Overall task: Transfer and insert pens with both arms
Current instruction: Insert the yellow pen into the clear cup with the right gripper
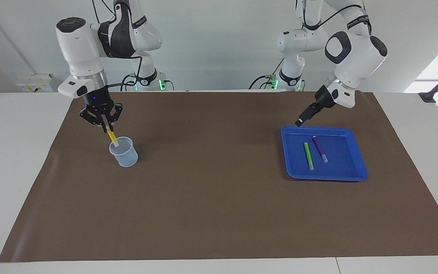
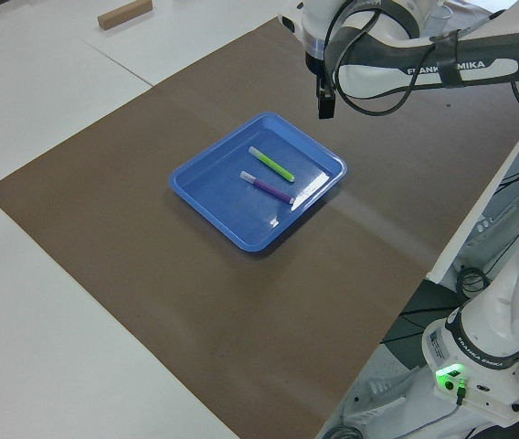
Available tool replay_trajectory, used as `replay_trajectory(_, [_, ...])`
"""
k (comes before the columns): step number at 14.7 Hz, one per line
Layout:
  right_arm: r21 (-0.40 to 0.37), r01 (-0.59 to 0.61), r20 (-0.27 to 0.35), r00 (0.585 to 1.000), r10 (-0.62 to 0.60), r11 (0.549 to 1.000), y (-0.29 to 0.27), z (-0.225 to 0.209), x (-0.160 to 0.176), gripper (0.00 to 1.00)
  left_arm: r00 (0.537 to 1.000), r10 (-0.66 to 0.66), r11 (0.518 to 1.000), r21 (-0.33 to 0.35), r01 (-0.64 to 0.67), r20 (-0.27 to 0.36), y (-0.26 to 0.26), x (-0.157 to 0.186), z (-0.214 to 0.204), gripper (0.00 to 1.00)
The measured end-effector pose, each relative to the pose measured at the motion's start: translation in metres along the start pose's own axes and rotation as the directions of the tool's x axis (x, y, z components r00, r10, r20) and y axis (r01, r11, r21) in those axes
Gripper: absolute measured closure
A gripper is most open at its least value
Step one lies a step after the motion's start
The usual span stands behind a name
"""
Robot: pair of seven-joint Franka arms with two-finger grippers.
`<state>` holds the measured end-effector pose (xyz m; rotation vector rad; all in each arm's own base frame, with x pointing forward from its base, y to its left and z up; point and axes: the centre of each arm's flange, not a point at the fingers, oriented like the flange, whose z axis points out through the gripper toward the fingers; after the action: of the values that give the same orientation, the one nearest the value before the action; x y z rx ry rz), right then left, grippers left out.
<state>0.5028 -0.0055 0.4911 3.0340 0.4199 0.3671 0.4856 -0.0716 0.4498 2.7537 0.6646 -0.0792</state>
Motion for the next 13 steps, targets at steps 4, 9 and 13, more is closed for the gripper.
replay_trajectory(4, [-0.006,-0.005,-0.027,1.0,0.004,1.0,-0.001,0.022,-0.011,0.83,0.963,0.269,0.956,0.126,-0.265,-0.014,-0.06,0.058,0.036,0.0])
replay_trajectory(9, [0.011,-0.025,-0.038,0.999,0.025,1.0,-0.005,0.05,-0.023,0.83,0.914,0.407,0.887,0.24,-0.394,-0.002,-0.073,0.086,0.094,0.03])
replay_trajectory(13, [0.026,-0.048,-0.031,0.998,0.049,0.999,-0.003,0.072,-0.025,0.83,0.894,0.447,0.856,0.273,-0.438,0.03,-0.075,0.089,0.111,0.23])
